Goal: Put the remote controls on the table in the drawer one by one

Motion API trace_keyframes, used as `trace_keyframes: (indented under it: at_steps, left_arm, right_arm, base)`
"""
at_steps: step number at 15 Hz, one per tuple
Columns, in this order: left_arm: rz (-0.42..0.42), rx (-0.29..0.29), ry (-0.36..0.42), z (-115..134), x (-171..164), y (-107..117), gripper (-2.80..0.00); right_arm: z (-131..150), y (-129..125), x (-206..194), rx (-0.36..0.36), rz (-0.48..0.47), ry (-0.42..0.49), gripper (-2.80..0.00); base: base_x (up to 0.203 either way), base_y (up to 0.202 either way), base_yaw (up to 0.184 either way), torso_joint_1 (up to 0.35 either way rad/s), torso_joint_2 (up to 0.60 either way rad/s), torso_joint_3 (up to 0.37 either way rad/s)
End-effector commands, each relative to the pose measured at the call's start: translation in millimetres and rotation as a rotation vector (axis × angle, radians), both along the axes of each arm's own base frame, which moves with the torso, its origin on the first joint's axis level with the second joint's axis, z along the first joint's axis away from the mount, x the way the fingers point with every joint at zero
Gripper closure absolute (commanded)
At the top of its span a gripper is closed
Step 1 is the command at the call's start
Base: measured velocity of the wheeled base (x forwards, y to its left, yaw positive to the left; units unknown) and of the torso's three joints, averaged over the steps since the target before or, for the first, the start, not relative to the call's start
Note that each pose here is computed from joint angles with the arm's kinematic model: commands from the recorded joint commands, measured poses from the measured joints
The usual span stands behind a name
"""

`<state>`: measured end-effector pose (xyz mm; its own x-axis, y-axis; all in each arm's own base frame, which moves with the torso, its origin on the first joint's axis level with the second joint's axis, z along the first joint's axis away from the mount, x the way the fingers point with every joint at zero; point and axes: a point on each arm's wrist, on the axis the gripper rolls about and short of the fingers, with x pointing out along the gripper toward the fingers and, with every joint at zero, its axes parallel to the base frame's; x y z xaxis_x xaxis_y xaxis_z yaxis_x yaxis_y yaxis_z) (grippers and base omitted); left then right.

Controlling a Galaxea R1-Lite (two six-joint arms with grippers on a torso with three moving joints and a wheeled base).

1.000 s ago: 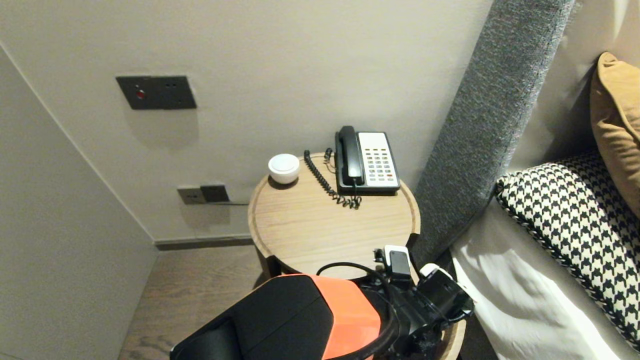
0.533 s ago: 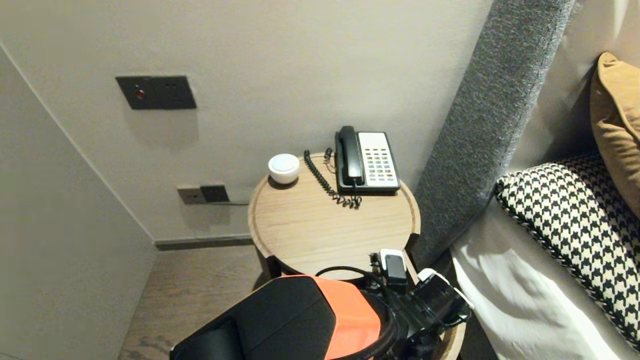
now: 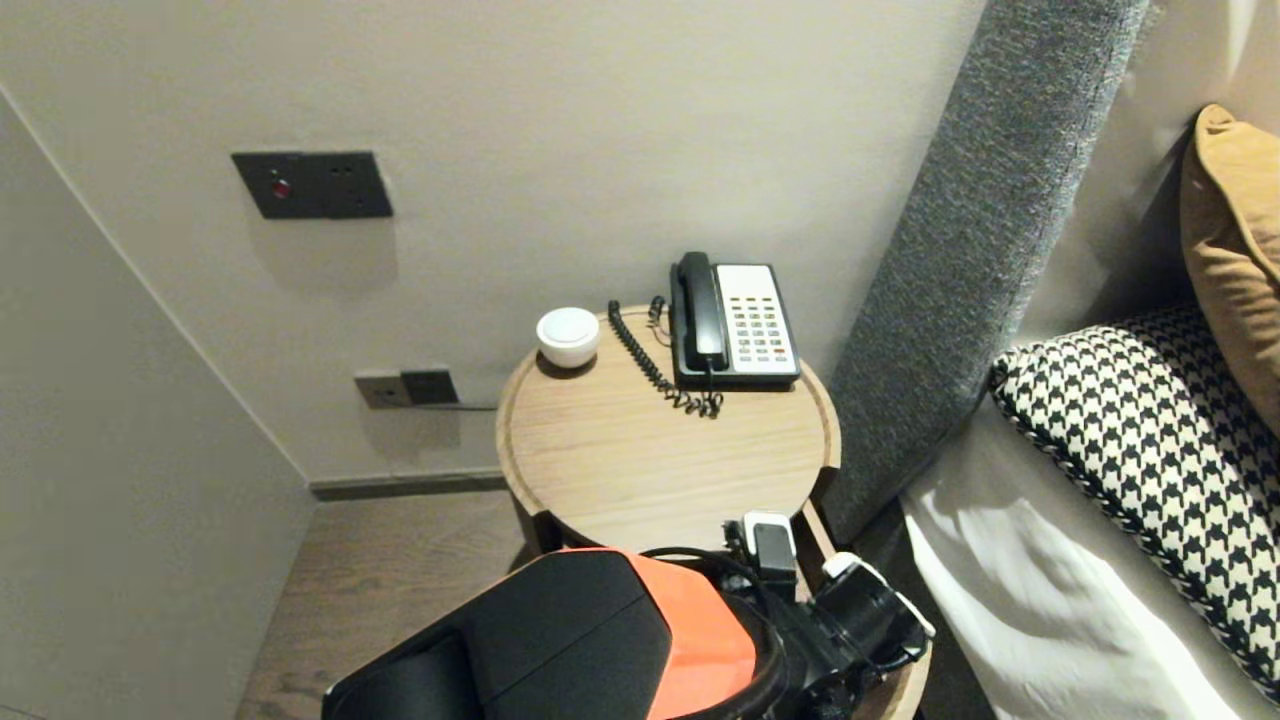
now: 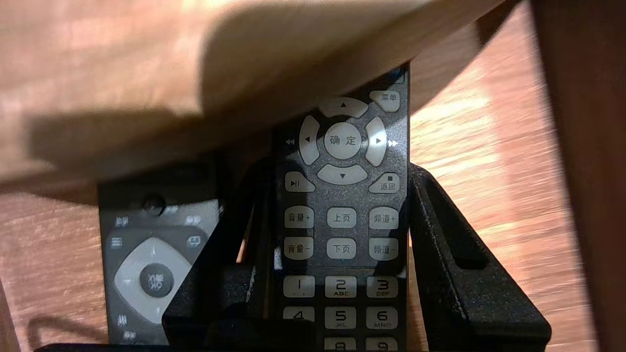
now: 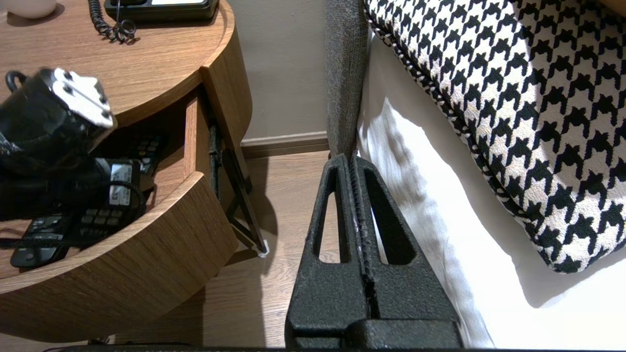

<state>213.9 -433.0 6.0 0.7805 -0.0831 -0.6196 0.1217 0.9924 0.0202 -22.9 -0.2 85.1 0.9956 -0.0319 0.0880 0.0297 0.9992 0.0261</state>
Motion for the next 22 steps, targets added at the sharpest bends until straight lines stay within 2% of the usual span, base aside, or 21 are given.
trace_keyframes:
  at_steps: [1, 12, 13, 18, 22]
  left_arm:
    - [0.004, 0.017, 0.017, -8, -1, 5, 0.0]
    - [0.0, -0.001, 0.027, -9, 0, 2, 0.0]
    - [0.0, -0.006, 0.025, -8, 0, 1, -2.8]
    - [-0.002, -0.014, 0.02, -2, 0, 1, -2.8]
    - [-0.03, -0.057, 0.0, 32, -8, 1, -2.8]
  right_arm:
    - [-11, 0, 3, 0.001, 0.0, 0.039, 0.0]
    - [-11, 0, 3, 0.001, 0.0, 0.04, 0.0]
    - [-11, 0, 3, 0.001, 0.0, 0.039, 0.0]
    - [-11, 0, 3, 0.001, 0.0, 0.039, 0.0]
    - [-11, 0, 3, 0.001, 0.0, 0.039, 0.0]
  base:
    - [0.0, 0.0, 0.0, 0.0, 0.0, 0.0]
    - [0.0, 0.0, 0.0, 0.0, 0.0, 0.0]
    - [0.0, 0.0, 0.0, 0.0, 0.0, 0.0]
    - [0.0, 0.0, 0.0, 0.0, 0.0, 0.0]
    - [0.0, 0.0, 0.0, 0.0, 0.0, 0.0]
